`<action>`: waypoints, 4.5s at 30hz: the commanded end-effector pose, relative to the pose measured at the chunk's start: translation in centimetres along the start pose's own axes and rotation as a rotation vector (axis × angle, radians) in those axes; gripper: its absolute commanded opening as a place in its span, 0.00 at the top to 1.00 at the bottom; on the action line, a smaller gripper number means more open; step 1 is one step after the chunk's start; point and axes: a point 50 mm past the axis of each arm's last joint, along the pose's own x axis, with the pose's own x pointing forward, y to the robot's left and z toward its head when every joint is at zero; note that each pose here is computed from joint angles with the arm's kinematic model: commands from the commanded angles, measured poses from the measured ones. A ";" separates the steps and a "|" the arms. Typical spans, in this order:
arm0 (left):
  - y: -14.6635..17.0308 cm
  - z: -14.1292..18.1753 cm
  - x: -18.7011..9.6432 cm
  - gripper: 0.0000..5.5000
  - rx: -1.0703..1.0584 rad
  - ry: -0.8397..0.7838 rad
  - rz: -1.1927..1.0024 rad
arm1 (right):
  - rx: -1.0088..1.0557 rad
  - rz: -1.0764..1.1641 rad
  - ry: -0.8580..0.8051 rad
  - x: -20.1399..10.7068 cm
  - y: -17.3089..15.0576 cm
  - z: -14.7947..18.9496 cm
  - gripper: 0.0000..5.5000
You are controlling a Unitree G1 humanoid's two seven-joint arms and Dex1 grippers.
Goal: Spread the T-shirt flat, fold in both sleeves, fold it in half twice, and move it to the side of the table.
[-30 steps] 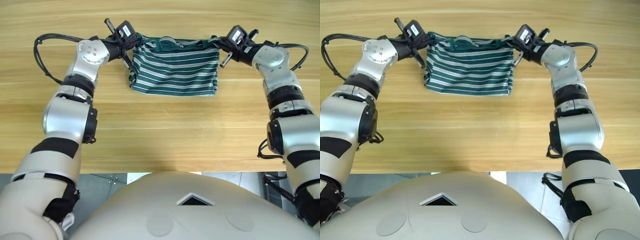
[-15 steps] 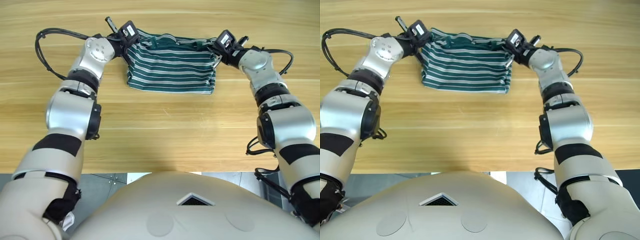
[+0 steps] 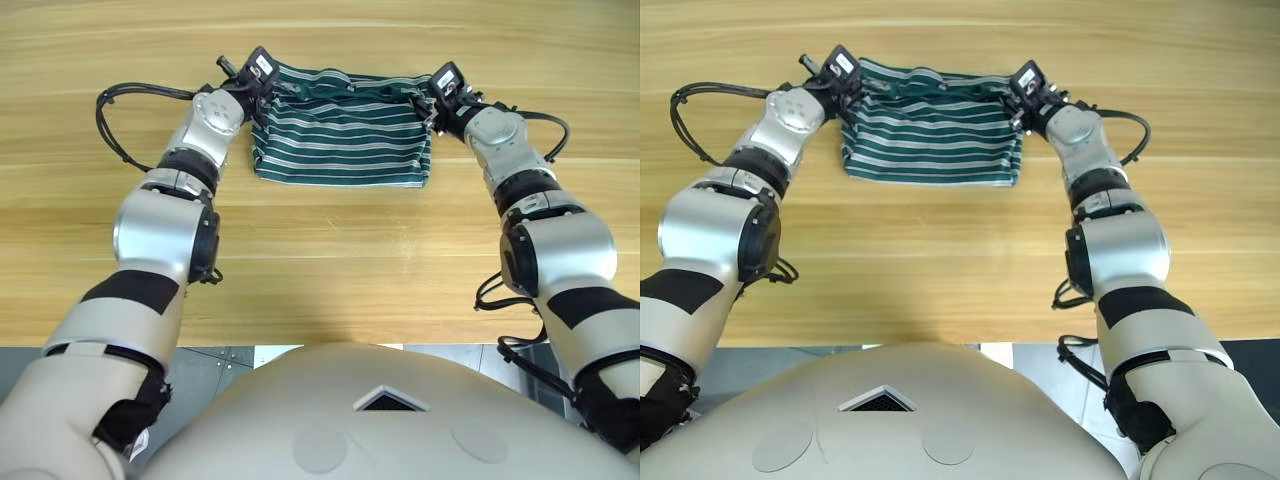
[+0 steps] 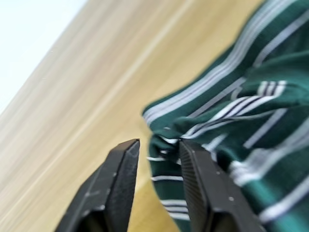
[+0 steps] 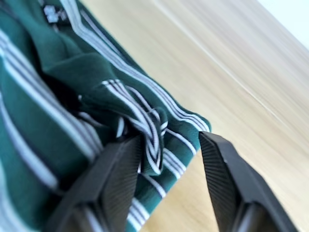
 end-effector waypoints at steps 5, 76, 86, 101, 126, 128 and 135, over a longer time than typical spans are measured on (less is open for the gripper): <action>5.9 3.8 -0.7 0.47 -0.141 -0.111 0.294 | 0.316 -0.198 -0.183 0.9 -1.9 5.0 0.33; -3.2 -2.9 -6.5 0.17 0.280 -0.640 -0.394 | -0.448 0.705 -0.604 -9.7 9.6 3.2 0.02; -2.8 -2.9 -6.2 0.17 0.299 -0.607 -0.345 | -0.490 0.478 -0.513 -3.6 12.2 3.2 0.02; -3.4 -3.2 -5.8 0.17 0.321 -0.576 -0.323 | -0.428 0.191 -0.411 -4.6 3.0 0.7 0.02; -3.0 -8.9 -10.8 0.17 0.535 -0.348 -0.884 | -0.493 0.733 -0.335 -11.5 6.4 -1.9 0.02; -3.8 -8.4 -10.1 0.17 0.536 -0.368 -0.851 | -0.517 0.777 -0.256 -11.1 7.2 -3.4 0.02; -4.1 -6.6 -7.5 0.17 0.552 -0.396 -0.645 | -0.528 0.813 -0.221 -10.5 8.5 -4.5 0.02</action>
